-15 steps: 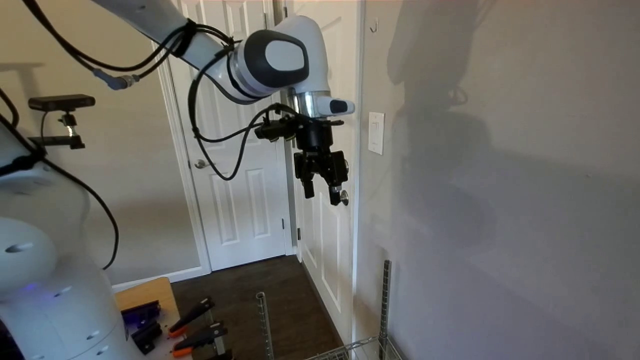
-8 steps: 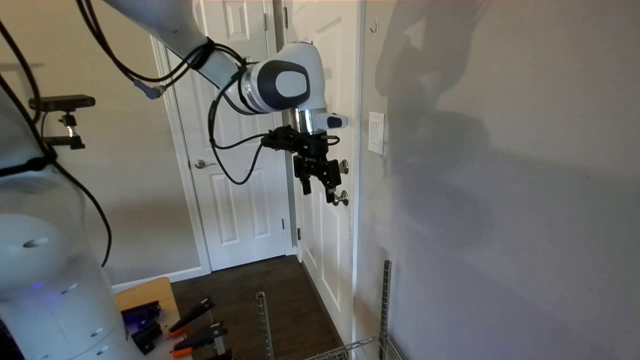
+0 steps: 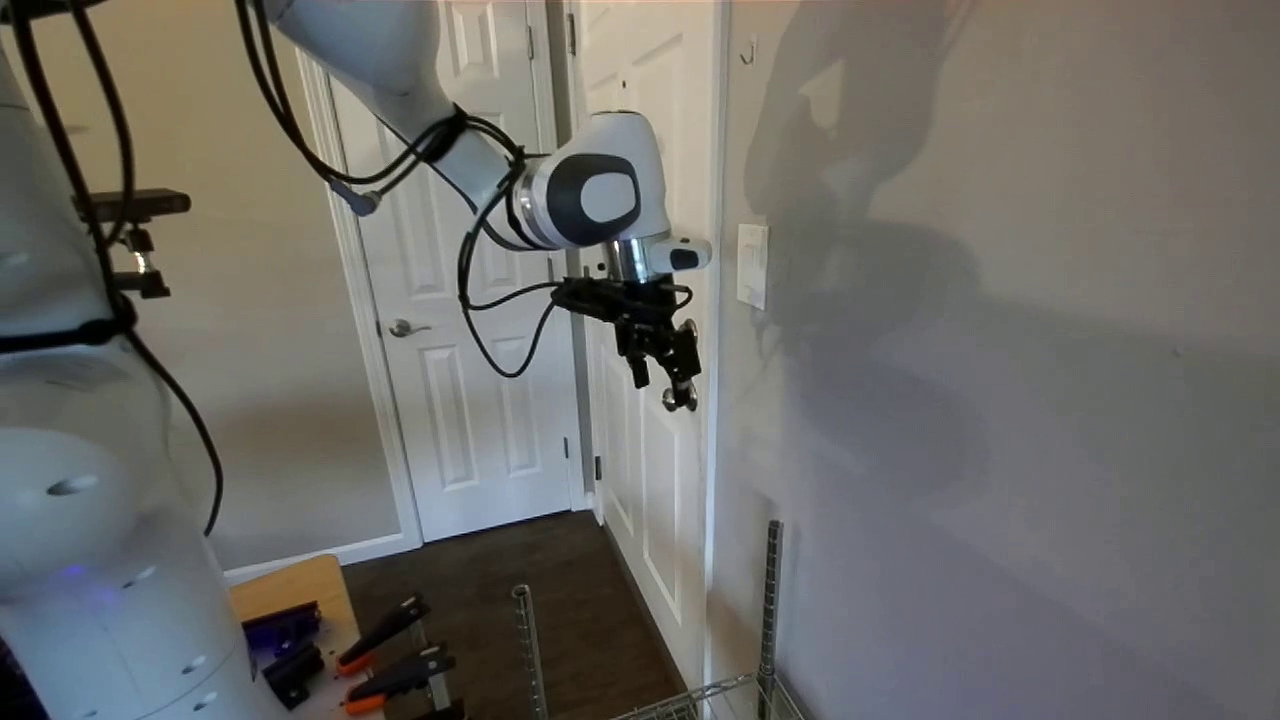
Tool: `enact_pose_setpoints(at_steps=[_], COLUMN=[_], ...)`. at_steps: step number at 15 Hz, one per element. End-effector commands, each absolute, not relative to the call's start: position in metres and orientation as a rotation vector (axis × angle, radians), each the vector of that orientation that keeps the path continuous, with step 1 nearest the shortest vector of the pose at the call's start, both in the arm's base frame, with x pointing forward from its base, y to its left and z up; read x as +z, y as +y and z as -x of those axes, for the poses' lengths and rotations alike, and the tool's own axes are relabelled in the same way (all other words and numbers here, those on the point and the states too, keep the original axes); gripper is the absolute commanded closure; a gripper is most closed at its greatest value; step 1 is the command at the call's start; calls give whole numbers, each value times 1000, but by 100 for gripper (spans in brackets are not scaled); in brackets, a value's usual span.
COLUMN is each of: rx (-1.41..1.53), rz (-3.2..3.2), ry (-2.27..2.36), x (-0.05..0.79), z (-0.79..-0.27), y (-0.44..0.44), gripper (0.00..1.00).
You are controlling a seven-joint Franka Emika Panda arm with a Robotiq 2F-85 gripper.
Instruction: Turn on the light switch
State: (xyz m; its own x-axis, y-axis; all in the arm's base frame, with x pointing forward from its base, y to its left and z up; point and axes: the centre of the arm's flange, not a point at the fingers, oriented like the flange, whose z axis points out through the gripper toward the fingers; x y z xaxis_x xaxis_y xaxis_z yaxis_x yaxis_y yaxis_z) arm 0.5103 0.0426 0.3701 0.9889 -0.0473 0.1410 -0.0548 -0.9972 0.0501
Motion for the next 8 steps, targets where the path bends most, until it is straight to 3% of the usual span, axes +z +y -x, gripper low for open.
enact_pose_setpoints(at_steps=[1, 5, 8], rx=[231, 325, 404], rz=[-3067, -3050, -3042], ry=[-177, -114, -136], x=[353, 333, 332], z=[-536, -582, -569], y=[61, 97, 97], gripper=[0, 0, 0])
